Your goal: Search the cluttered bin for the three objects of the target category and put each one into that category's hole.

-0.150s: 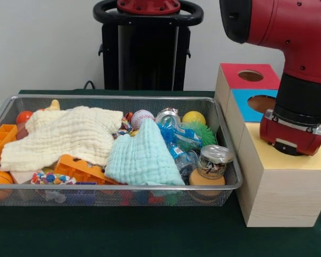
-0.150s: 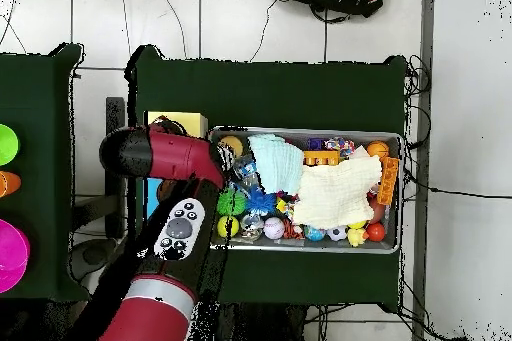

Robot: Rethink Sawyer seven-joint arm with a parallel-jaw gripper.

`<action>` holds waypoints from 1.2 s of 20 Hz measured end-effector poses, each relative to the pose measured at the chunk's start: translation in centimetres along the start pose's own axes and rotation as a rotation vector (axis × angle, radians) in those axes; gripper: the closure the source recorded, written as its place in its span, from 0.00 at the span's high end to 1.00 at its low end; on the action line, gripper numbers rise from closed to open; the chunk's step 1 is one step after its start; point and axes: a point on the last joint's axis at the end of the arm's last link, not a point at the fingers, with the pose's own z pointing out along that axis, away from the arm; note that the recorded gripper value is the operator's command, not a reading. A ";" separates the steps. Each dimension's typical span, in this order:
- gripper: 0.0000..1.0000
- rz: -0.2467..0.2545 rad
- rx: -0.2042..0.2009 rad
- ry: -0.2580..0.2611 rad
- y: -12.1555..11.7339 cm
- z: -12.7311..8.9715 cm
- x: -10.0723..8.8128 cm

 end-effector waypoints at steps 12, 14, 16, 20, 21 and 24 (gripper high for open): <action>0.00 0.050 0.091 0.359 -1.1 -7.8 -1.8; 0.00 0.054 0.104 0.429 -1.2 -10.5 -2.8; 0.00 0.058 0.110 0.485 -1.3 -13.1 -3.9; 0.00 0.068 0.086 0.493 -1.4 -17.7 -6.4; 0.00 0.069 0.077 0.482 -1.4 -18.5 -6.7; 0.00 0.070 0.051 0.451 -1.2 -20.6 -7.5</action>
